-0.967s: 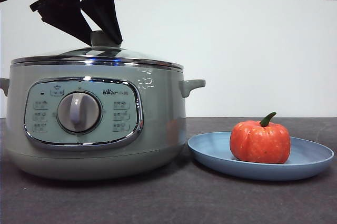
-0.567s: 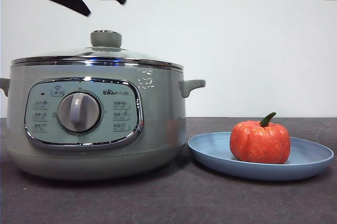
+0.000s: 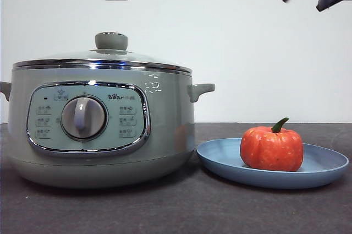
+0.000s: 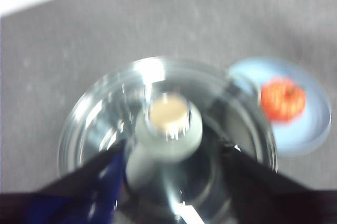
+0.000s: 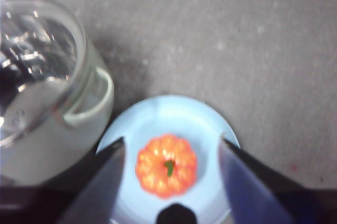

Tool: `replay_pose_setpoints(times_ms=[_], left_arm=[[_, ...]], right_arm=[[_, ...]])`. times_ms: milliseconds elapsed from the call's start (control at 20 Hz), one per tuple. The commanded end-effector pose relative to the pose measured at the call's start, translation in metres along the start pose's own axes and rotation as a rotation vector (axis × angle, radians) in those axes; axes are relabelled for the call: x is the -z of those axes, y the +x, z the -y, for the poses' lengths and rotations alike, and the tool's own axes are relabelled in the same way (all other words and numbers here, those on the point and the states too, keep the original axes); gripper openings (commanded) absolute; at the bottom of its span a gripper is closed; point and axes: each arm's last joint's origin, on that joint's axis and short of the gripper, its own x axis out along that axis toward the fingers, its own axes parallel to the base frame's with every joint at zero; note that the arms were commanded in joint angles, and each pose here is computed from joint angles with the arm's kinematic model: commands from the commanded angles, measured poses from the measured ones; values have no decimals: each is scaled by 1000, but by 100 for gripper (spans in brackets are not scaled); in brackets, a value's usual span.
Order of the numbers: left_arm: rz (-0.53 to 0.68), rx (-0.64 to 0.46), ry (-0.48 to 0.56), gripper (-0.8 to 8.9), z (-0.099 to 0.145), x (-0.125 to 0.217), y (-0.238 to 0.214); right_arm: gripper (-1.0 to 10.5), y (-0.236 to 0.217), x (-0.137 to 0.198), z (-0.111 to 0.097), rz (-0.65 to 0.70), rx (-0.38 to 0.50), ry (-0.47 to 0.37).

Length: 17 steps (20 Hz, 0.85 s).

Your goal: Take the pumpkin out from the steamer,put the pumpkin in the blue plate,close the lid

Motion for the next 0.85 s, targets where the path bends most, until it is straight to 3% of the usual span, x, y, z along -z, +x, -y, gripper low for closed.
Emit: replay_pose_setpoints(times_ms=[50, 200, 500, 600, 850], left_arm=[[0, -36, 47, -8, 0, 2, -5], [68, -69, 41, -8, 0, 14, -13], [189, -153, -27, -8, 1, 80, -12], [238, -155, -41, -8, 2, 98, -13], [216, -154, -42, -3, 3, 104, -12]], right_arm=[[-16, -4, 3, 0, -10, -1, 0], [-17, -12, 15, -1, 111, -27, 19], [-16, -14, 65, 0, 380, -79, 59], [-16, -11, 71, 0, 374, -75, 62], [-16, -8, 72, 0, 346, -82, 99]])
